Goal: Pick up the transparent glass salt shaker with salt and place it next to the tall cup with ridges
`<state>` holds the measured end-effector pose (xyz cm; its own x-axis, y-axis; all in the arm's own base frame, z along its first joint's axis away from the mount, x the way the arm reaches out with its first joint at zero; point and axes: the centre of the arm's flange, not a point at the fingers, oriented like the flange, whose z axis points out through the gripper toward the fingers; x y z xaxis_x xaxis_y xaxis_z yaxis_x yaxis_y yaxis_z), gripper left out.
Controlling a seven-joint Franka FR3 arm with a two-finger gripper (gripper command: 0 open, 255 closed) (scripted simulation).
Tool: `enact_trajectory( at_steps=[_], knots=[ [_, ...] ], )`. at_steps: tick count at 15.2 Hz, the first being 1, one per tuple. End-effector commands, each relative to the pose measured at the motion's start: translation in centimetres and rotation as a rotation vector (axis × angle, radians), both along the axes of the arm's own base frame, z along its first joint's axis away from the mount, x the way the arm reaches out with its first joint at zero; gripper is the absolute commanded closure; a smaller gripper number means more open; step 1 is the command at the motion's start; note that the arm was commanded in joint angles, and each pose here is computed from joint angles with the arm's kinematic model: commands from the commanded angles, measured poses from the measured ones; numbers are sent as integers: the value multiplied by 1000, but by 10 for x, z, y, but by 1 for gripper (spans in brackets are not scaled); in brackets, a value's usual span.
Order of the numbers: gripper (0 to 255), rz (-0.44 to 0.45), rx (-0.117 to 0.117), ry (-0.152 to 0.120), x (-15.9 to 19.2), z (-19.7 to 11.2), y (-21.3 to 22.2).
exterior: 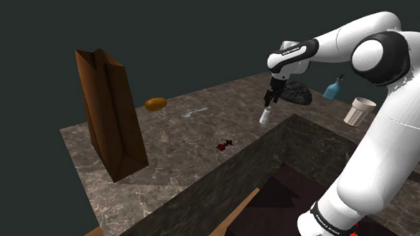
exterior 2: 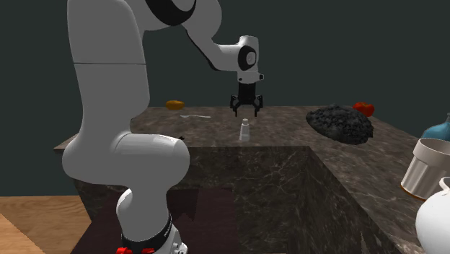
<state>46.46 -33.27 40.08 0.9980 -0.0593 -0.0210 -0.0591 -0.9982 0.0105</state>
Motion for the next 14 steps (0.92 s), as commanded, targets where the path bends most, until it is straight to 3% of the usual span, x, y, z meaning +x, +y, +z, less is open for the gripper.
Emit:
enact_trajectory(
  at_steps=[1, 3, 11, 12, 14],
  knots=[
    [0, 0, 0, -1, 1, -12, 0],
    [0, 0, 0, -1, 1, -26, 0],
    [0, 0, 0, -1, 1, -26, 0],
    [255, 0, 0, -1, 1, -26, 0],
    [255, 0, 0, -1, 1, -26, 0]
  ],
)
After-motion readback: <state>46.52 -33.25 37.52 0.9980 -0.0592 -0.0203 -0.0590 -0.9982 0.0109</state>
